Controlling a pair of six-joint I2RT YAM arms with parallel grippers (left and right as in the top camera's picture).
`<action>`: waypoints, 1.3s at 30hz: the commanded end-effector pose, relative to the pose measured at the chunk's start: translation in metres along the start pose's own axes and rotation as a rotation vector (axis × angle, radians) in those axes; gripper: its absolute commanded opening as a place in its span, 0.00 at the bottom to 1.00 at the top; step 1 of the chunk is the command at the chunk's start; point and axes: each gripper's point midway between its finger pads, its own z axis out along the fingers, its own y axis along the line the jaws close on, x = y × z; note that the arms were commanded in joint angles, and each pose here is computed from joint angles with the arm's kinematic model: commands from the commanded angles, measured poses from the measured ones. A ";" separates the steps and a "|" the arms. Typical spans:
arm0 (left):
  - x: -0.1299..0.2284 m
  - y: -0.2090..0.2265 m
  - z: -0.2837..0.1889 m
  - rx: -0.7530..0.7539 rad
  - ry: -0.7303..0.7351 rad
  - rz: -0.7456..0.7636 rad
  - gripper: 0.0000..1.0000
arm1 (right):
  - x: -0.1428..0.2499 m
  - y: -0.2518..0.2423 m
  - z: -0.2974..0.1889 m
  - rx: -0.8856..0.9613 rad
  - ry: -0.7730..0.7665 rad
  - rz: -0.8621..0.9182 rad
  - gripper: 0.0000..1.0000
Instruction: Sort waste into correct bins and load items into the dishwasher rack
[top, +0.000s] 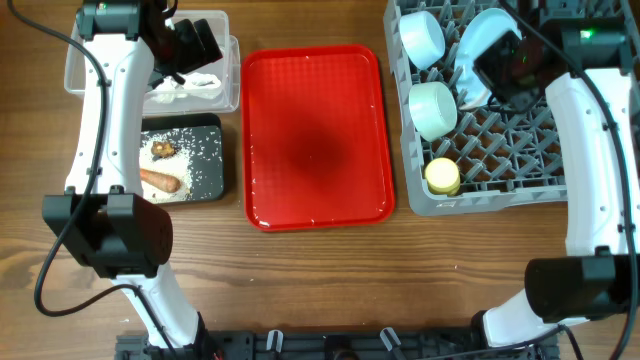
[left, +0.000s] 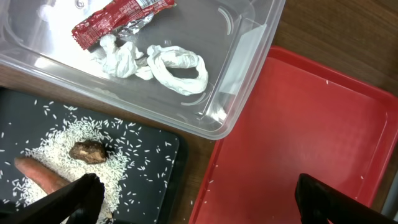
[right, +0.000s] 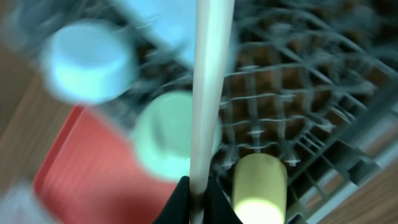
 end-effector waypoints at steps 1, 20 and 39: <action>-0.001 -0.001 -0.002 0.012 -0.001 -0.014 1.00 | 0.000 -0.045 0.038 0.211 -0.079 0.331 0.04; -0.001 -0.001 -0.002 0.012 -0.001 -0.014 1.00 | 0.033 0.015 -0.100 -0.541 -0.088 -0.691 1.00; -0.001 -0.001 -0.002 0.012 -0.001 -0.014 1.00 | 0.027 -0.060 -0.156 -0.576 -0.790 -0.670 1.00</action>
